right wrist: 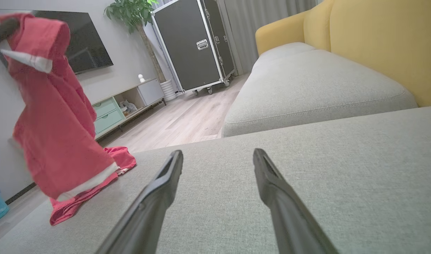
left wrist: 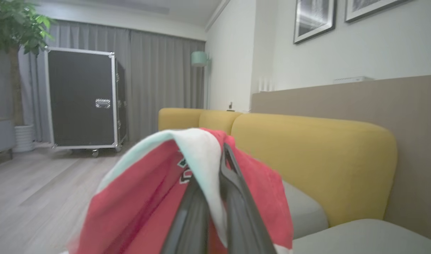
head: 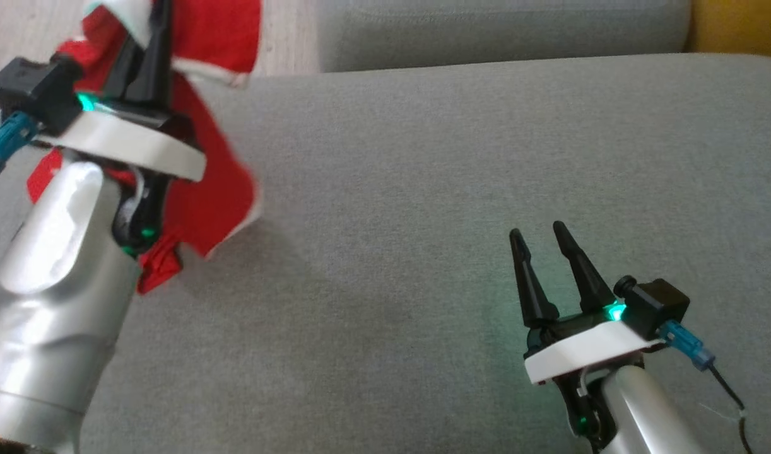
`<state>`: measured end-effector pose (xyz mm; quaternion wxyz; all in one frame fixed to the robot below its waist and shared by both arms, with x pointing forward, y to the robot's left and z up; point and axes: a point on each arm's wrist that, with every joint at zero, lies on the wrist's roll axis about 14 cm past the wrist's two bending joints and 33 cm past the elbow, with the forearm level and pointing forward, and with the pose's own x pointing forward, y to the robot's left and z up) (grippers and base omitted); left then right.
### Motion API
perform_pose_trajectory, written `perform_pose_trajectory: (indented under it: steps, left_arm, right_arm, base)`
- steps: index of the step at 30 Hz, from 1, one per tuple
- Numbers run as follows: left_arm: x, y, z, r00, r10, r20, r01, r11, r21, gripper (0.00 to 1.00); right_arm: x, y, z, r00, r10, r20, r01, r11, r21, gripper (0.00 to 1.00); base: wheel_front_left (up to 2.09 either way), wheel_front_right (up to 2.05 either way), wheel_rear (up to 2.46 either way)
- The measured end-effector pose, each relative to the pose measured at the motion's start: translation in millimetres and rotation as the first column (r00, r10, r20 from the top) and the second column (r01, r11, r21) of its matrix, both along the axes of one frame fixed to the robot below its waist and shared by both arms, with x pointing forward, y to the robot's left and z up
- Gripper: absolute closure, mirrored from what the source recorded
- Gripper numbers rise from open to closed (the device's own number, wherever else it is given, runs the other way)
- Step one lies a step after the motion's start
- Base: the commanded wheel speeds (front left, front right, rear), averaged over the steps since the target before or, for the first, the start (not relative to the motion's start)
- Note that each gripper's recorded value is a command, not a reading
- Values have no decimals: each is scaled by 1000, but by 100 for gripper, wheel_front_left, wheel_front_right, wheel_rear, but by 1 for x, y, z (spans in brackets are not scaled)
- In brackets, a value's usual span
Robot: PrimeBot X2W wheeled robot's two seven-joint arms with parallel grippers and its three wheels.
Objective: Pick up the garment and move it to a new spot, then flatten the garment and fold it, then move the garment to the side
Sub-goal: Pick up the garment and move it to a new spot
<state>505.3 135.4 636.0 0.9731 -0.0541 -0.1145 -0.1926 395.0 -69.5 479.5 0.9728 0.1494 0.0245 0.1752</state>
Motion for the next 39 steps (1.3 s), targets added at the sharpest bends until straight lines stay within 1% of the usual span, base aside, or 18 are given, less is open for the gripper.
perform_pose_trajectory:
  steps: [2, 5, 10, 14, 17, 21, 25, 26, 27, 29, 32, 35, 39]
  left_arm:
    - [-5, -19, 16, 998, -48, 47, 48, 999, -9, 100]
    - [-14, -58, 30, 987, -137, 79, 139, 990, -13, 100]
    - [-21, -107, 38, 967, -241, 87, 243, 970, -5, 100]
    - [-25, -151, 29, 940, -337, 53, 338, 941, 0, 100]
    - [-27, -185, 16, 913, -409, 16, 409, 913, -4, 100]
    - [-20, -227, -3, 874, -485, -30, 485, 874, -1, 100]
    - [-10, -266, -27, 831, -549, -85, 552, 834, 6, 100]
    - [-7, -275, -32, 822, -563, -90, 565, 825, 4, 0]
    - [-5, -284, -39, 812, -575, -99, 578, 816, 0, 0]
    - [3, -295, -53, 808, -579, -107, 585, 811, 27, 0]
    - [19, -297, -59, 820, -567, -79, 570, 821, 20, 0]
    - [33, -282, -66, 845, -529, -81, 532, 847, 16, 0]
    - [44, -245, -73, 882, -464, -89, 469, 882, 45, 0]
  right_arm:
    - [-2, -2, 1, 1000, -6, 2, 6, 1000, 0, 0]
    - [-5, -8, 2, 1000, -24, 2, 24, 1000, 6, 0]
    - [-8, -22, 3, 998, -67, -1, 67, 998, 18, 0]
    - [-5, -40, 10, 993, -119, 15, 119, 992, 30, 0]
    - [-1, -57, 20, 985, -169, 39, 167, 985, 48, 0]
    - [2, -83, 31, 967, -247, 60, 241, 967, 81, 0]
    - [0, -109, 34, 945, -321, 58, 315, 944, 100, 0]
    - [-1, -115, 34, 939, -339, 55, 333, 938, 100, 0]
    - [-2, -121, 32, 933, -356, 49, 350, 932, 97, 0]
    - [-5, -132, 26, 921, -388, 31, 384, 919, 87, 0]
    - [-6, -144, 18, 907, -421, 10, 419, 905, 71, 0]
    - [-3, -147, 15, 904, -428, 8, 426, 902, 63, 0]
    - [5, -139, 12, 917, -399, 13, 398, 916, 42, 0]
  base:
    - [0, 0, 0]
    - [0, 0, 0]
    - [0, 0, 0]
    - [0, 0, 0]
    - [0, 0, 0]
    - [0, 0, 0]
    - [0, 0, 0]
    - [0, 0, 0]
    - [0, 0, 0]
    - [0, 0, 0]
    - [0, 0, 0]
    - [0, 0, 0]
    - [0, 0, 0]
